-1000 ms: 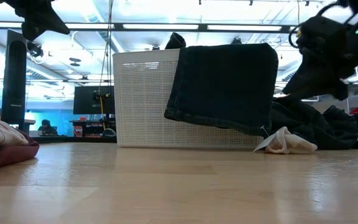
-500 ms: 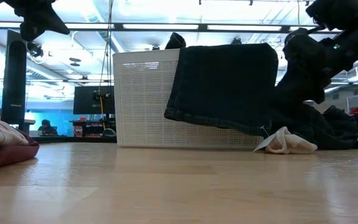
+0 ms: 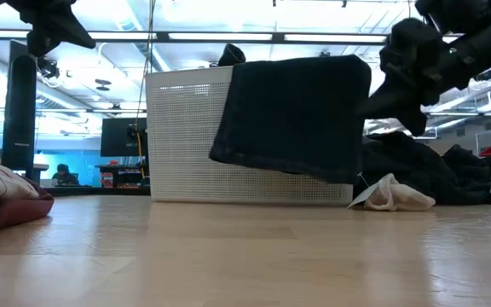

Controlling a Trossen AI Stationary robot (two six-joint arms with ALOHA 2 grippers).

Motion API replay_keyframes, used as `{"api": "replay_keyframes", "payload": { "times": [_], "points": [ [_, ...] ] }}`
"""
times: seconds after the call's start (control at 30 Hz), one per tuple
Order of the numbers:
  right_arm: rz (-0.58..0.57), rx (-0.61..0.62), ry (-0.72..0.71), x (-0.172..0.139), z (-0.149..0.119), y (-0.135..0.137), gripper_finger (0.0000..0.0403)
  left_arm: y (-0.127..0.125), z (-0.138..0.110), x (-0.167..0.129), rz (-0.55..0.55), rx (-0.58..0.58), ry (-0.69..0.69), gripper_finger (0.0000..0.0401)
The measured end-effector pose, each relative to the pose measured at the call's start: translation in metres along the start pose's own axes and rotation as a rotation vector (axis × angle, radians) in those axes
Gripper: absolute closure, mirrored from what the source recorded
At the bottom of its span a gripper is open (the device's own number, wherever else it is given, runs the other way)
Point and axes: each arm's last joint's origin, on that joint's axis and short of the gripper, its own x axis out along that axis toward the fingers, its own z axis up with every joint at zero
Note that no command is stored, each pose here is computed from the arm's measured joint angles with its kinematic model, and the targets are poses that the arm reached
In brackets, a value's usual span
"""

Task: Sort clothes
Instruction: Put the dark blue pants into the white laundry bin

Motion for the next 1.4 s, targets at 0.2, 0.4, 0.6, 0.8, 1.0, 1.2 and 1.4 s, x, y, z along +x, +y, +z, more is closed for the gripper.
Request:
{"api": "replay_keyframes", "payload": {
  "times": [0.2, 0.4, 0.6, 0.8, 1.0, 1.2, 1.4],
  "points": [
    [0.046, 0.080, -0.006, -0.001, 0.003, 0.006, 0.0396, 0.000, 0.000, 0.000, 0.001, 0.018, 0.000, 0.0400],
    [0.148, 0.063, -0.068, -0.010, 0.028, 0.036, 0.0399, 0.000, 0.000, 0.000, 0.001, 0.031, 0.000, 0.0400],
    [0.125, -0.045, -0.200, -0.024, 0.077, 0.064, 0.0401, 0.000, 0.000, 0.000, 0.001, 0.057, -0.001, 0.0400],
    [0.027, -0.200, -0.290, -0.017, 0.137, 0.082, 0.0401, 0.000, 0.000, 0.000, 0.001, 0.076, -0.005, 0.0400],
    [-0.032, -0.318, -0.323, 0.017, 0.191, 0.085, 0.0401, 0.000, 0.000, 0.000, 0.001, 0.095, -0.003, 0.0400],
    [-0.092, -0.367, -0.371, 0.056, 0.236, 0.074, 0.0401, 0.000, 0.000, 0.000, 0.001, 0.095, -0.003, 0.0400],
    [-0.160, -0.344, -0.431, 0.098, 0.264, 0.051, 0.0400, 0.000, 0.000, 0.000, 0.017, 0.094, -0.005, 0.0400]
  ]
}}
